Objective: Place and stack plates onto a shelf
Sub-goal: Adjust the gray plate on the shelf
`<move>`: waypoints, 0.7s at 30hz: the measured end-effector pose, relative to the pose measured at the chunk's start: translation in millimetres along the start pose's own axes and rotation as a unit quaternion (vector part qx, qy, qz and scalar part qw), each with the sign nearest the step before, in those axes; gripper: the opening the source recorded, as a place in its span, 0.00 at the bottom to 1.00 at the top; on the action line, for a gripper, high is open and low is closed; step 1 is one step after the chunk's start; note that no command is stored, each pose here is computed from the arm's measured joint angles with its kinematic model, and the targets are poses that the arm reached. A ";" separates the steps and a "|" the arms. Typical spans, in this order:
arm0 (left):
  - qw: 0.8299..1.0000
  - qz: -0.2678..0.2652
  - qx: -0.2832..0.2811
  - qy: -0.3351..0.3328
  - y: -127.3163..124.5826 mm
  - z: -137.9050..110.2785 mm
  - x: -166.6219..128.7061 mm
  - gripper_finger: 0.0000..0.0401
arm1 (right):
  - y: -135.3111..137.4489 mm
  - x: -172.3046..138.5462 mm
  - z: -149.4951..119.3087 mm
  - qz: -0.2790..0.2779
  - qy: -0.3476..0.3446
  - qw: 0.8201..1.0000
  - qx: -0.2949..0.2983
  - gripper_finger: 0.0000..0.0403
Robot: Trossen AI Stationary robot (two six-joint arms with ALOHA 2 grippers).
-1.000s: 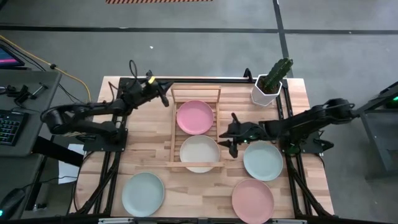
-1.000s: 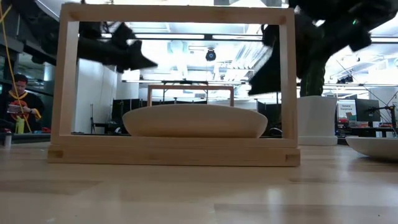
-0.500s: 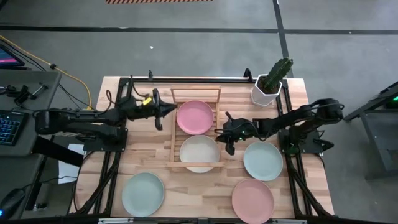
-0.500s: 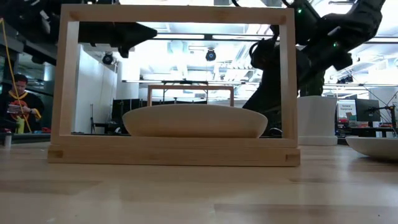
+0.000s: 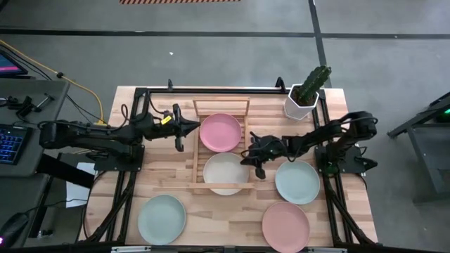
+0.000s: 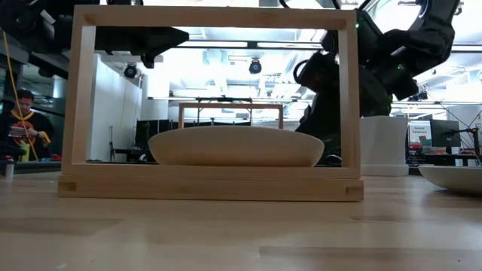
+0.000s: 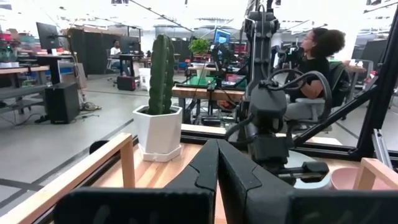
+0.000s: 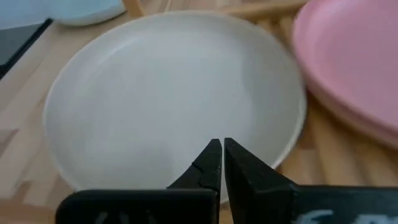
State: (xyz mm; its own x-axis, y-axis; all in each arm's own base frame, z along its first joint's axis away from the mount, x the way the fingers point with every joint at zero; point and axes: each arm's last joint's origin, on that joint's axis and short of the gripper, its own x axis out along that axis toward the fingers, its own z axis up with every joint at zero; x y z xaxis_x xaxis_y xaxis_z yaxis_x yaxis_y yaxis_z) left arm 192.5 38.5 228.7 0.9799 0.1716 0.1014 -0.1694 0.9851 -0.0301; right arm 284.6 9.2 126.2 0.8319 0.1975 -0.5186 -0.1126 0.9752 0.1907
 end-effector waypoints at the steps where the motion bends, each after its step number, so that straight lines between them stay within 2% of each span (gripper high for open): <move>1: 1.000 0.000 0.000 0.000 0.0 0.0 0.0 0.00 | 0.1 1.0 -1.3 0.007 0.004 1.000 0.002 0.00; 10: 1.000 0.000 0.000 0.000 0.1 -0.1 0.0 0.00 | 0.2 5.3 4.3 0.009 0.019 1.000 0.002 0.00; 16: 1.000 0.000 0.000 0.001 0.1 -0.1 0.0 0.00 | -3.4 6.6 4.0 -0.053 0.061 0.997 0.011 0.00; 21: 1.000 0.000 0.000 0.001 0.1 -0.1 0.0 0.00 | -6.2 7.7 12.3 -0.109 0.049 0.993 -0.011 0.00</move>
State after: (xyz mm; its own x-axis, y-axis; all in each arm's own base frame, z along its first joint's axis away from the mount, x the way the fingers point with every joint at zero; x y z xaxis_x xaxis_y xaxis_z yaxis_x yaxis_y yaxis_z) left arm 192.4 38.6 228.6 0.9800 0.1721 0.1001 -0.1699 0.9850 -0.0296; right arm 298.5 3.4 131.3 0.7806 -0.0099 -0.6250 0.0510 0.9976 0.0479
